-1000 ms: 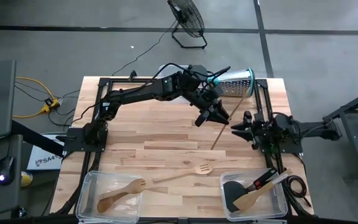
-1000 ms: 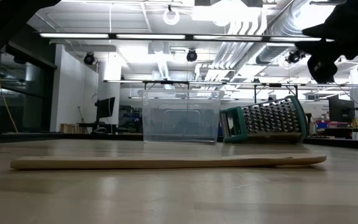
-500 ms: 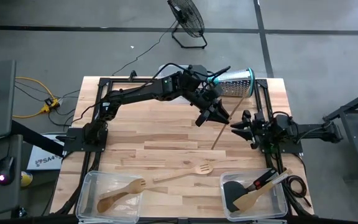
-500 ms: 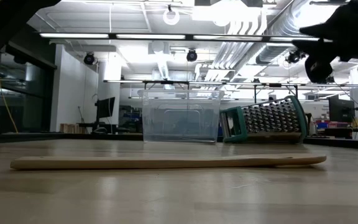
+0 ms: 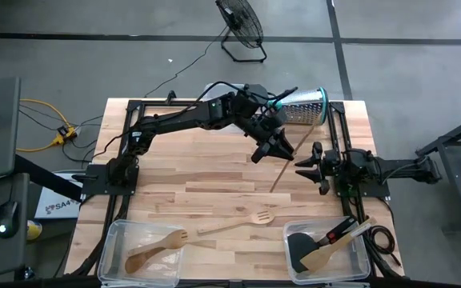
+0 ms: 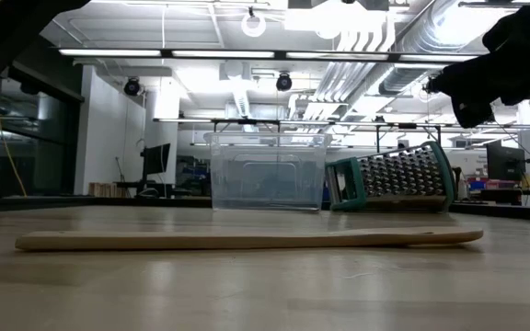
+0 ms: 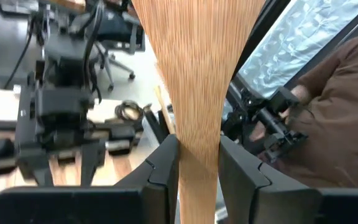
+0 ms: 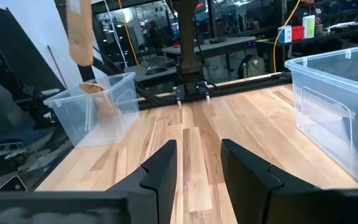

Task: Pick & Place Kitchen Items
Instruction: Put the brown serving spoon into the bottom left transparent bin

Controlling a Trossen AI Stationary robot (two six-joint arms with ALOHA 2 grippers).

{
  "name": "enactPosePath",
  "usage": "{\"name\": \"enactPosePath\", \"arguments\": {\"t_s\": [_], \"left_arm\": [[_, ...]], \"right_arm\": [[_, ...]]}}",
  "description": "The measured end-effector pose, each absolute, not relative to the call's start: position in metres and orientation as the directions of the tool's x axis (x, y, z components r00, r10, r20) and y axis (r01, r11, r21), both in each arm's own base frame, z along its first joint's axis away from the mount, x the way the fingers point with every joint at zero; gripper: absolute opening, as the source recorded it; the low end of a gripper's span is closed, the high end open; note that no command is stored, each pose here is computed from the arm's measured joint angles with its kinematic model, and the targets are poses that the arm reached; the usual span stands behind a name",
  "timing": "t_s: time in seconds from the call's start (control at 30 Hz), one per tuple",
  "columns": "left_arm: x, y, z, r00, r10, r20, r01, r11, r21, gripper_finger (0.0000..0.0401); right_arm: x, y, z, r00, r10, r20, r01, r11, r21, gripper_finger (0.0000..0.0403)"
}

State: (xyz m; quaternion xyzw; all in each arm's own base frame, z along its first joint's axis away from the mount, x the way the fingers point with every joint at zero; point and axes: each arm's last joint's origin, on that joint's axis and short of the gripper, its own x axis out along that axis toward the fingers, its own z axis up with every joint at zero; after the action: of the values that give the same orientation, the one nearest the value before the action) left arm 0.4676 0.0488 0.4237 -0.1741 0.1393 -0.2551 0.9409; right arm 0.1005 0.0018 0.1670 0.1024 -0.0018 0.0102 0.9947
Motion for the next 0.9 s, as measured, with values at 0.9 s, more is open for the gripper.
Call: {"name": "enactPosePath", "arguments": {"t_s": [0.9], "left_arm": [[0.405, -0.037, 0.393, 0.454, -0.507, -0.733, 0.198, 0.859, -0.471, 0.0081]], "right_arm": [[0.101, 0.002, 0.167, 1.000, 0.020, 0.007, -0.021, 0.979, 0.203, 0.0116]]}}
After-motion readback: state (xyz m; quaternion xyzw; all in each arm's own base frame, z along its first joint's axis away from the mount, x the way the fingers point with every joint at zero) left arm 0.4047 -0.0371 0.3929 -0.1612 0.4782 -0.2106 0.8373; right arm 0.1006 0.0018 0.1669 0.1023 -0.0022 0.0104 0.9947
